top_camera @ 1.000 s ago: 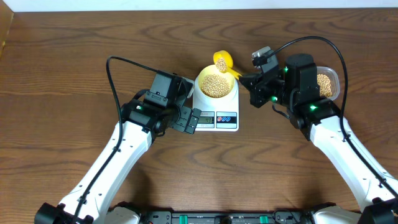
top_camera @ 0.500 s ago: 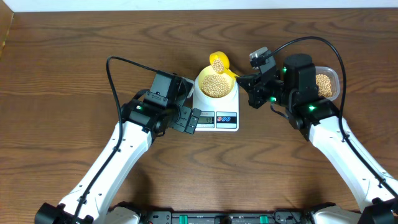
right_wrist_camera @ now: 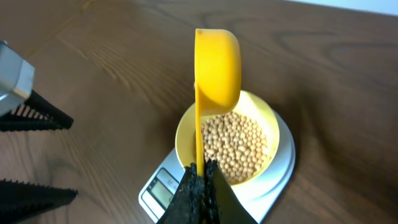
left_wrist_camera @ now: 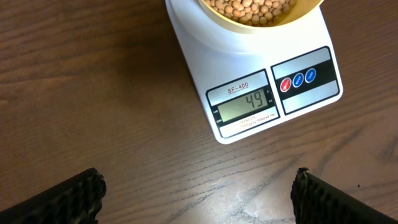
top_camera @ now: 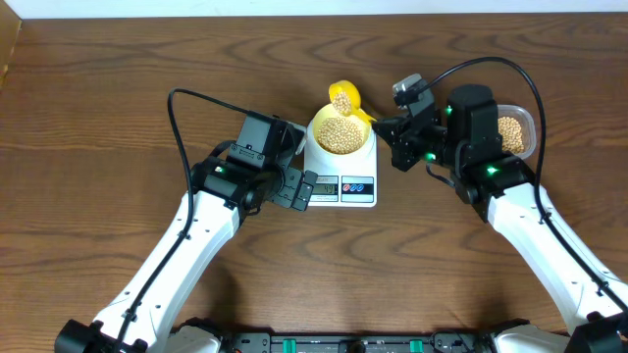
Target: Scoop item into bowl and weigh 50g on scale
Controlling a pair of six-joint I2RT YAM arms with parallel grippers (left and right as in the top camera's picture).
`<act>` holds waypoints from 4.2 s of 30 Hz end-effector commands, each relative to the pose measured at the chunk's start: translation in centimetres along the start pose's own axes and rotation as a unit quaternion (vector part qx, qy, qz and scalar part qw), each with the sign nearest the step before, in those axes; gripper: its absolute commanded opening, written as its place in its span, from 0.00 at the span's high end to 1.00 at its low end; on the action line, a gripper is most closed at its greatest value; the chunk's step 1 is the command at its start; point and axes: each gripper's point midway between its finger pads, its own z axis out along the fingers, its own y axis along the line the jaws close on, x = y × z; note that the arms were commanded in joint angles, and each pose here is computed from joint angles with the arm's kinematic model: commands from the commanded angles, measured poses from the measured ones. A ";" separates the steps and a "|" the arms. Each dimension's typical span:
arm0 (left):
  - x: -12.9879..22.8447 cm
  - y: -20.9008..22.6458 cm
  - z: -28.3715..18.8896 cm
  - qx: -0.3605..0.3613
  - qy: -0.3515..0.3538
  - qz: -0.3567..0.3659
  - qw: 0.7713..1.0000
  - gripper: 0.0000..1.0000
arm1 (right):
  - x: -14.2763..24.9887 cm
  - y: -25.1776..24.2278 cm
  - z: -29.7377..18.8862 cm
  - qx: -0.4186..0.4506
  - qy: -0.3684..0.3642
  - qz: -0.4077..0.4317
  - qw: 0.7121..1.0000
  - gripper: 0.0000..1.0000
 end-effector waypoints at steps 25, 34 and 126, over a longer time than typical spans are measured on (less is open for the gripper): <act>0.0 0.0 -0.1 -0.002 -0.001 0.008 1.000 0.02 | -0.8 -0.1 -0.4 0.015 -0.014 0.024 1.000 0.99; 0.0 0.0 -0.1 -0.002 0.000 0.008 1.000 0.02 | -1.3 -0.3 -0.7 0.012 -0.024 0.088 0.996 0.99; 0.0 0.0 -0.1 -0.002 -0.001 0.008 1.000 0.02 | 5.4 -16.7 -15.7 0.472 0.128 0.014 0.872 0.99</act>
